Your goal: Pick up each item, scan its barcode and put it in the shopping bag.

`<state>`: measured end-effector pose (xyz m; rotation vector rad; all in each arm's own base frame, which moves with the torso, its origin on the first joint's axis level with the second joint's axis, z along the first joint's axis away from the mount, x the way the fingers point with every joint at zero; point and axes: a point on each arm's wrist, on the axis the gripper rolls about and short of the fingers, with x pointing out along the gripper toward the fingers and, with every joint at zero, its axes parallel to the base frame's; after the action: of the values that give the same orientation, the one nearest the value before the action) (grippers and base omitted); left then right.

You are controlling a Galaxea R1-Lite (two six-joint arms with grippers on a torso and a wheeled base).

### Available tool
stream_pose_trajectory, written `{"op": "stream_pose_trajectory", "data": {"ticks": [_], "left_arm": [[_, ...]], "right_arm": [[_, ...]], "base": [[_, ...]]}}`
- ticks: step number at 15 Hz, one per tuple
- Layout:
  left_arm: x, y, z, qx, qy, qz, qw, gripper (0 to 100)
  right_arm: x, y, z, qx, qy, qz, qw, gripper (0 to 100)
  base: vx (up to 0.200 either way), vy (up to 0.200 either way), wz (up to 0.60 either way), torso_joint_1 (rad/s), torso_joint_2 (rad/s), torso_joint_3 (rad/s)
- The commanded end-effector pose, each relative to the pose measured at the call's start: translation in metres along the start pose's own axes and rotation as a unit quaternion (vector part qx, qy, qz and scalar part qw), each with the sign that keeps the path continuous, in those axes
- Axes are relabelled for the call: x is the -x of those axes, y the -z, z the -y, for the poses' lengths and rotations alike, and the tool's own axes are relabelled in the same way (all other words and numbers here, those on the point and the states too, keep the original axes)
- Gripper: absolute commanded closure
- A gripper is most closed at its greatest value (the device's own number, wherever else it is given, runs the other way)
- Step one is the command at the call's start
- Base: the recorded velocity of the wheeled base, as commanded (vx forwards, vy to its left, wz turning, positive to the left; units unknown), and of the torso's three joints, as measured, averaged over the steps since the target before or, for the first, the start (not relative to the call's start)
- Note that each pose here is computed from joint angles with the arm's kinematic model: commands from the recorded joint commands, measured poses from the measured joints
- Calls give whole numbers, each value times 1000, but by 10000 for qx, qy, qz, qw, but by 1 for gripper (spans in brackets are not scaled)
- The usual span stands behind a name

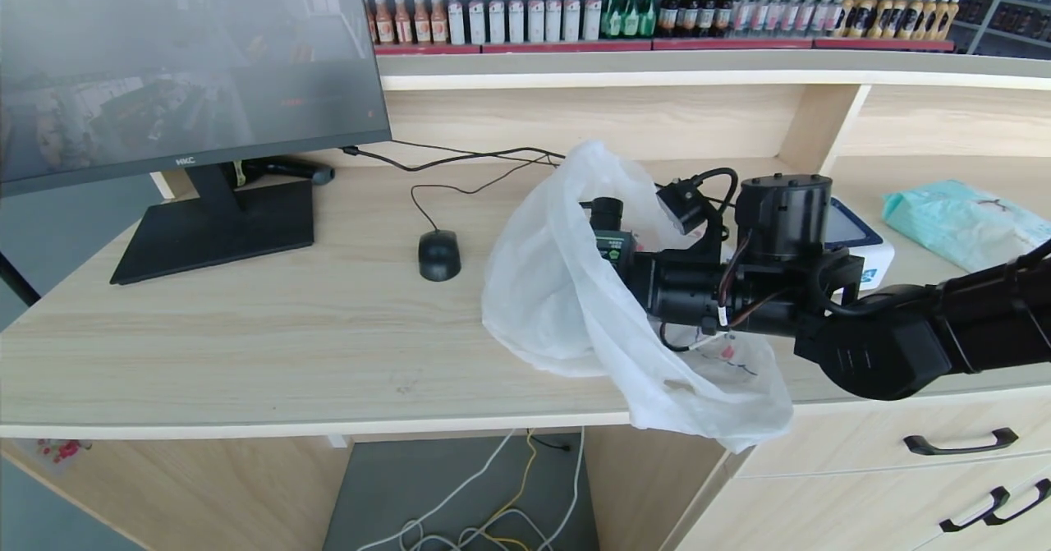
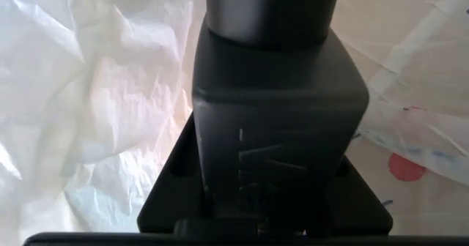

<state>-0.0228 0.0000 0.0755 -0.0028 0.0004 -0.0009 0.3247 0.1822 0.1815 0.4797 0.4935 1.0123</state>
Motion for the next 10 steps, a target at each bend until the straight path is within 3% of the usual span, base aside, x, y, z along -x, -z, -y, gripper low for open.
{"op": "stream_pose_trajectory", "data": {"ticks": [1, 7, 8, 10], "left_arm": [[0, 0, 0, 2, -4, 2, 10000, 0], [0, 0, 0, 2, 3, 2, 10000, 0], [0, 0, 0, 2, 3, 2, 10000, 0], [0, 0, 0, 2, -4, 2, 10000, 0]], "right_arm": [[-4, 5, 5, 6, 37, -94, 9999, 100], [-4, 5, 7, 34, 95, -74, 9999, 100], [-3, 4, 6, 41, 95, -58, 9999, 0], [-1, 3, 7, 33, 116, -35, 9999, 0]], "base": [[0, 0, 0, 0, 0, 0], [0, 0, 0, 0, 0, 0], [0, 0, 0, 0, 0, 0], [0, 0, 0, 0, 0, 0]]}}
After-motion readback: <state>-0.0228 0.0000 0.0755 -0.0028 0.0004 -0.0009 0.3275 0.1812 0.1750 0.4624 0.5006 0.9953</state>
